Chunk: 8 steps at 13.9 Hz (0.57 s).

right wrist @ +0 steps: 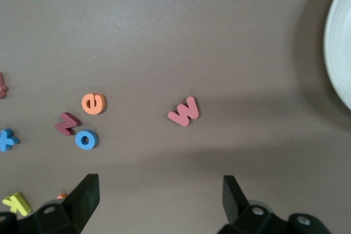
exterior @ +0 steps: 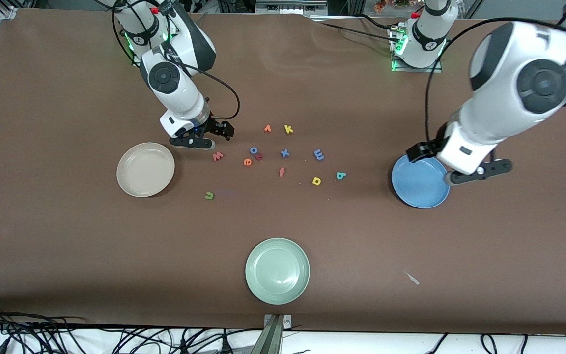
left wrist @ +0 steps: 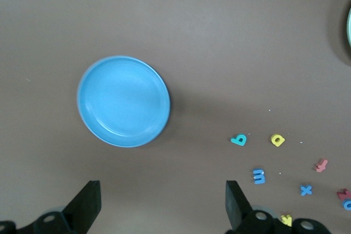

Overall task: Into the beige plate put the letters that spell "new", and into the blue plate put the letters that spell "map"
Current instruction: 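Grasp the pink w with the right gripper while the left gripper reaches letters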

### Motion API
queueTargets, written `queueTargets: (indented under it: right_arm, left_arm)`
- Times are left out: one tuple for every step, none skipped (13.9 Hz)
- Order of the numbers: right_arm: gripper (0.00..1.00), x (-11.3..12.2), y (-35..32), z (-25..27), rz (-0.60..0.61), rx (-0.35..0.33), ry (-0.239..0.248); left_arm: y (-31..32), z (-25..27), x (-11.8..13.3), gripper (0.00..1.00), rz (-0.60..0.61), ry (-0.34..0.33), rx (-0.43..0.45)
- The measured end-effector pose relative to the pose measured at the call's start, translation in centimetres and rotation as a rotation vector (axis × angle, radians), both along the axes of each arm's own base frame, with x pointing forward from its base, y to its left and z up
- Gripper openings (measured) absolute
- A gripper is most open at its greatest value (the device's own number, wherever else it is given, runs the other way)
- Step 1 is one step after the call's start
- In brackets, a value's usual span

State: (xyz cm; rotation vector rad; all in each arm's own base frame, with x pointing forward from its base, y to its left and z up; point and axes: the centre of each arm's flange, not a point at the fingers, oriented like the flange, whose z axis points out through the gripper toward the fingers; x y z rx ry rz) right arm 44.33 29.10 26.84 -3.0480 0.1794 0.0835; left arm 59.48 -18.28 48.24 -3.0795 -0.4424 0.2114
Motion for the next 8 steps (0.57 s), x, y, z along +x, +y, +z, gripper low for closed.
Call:
queueTargets:
  right_arm:
    - [1.00,-0.1,0.1,-0.7,0.006,0.001,-0.002]
    - [1.00,-0.2,0.3,-1.7,0.011,0.003,-0.004]
    - [1.00,-0.2,0.4,-2.8,0.017,0.006,-0.008]
    - [1.00,-0.2,0.4,-4.0,0.021,0.010,-0.014]
    - [1.00,0.0,0.3,-5.2,0.029,0.010,-0.024]
    - [1.00,0.3,-0.1,-6.5,0.036,0.008,-0.037]
    - [1.00,0.6,-0.8,-7.7,0.042,0.000,-0.045]
    - [1.00,0.9,-1.5,-8.7,0.045,-0.010,-0.048]
  left_arm:
    - [-1.4,-1.3,-0.3,1.00,0.019,-0.004,0.004]
    - [-2.9,-2.7,-0.6,1.00,0.033,-0.012,0.005]
    - [-4.5,-4.2,-1.2,1.00,0.043,-0.021,0.005]
    - [-6.1,-5.8,-1.9,1.00,0.049,-0.027,0.005]
    - [-7.6,-7.3,-2.7,1.00,0.054,-0.034,0.004]
    - [-8.8,-8.7,-3.5,1.00,0.058,-0.046,-0.001]
    - [-9.9,-10.1,-4.3,1.00,0.069,-0.060,-0.010]
    - [-11.0,-11.3,-5.1,1.00,0.083,-0.075,-0.022]
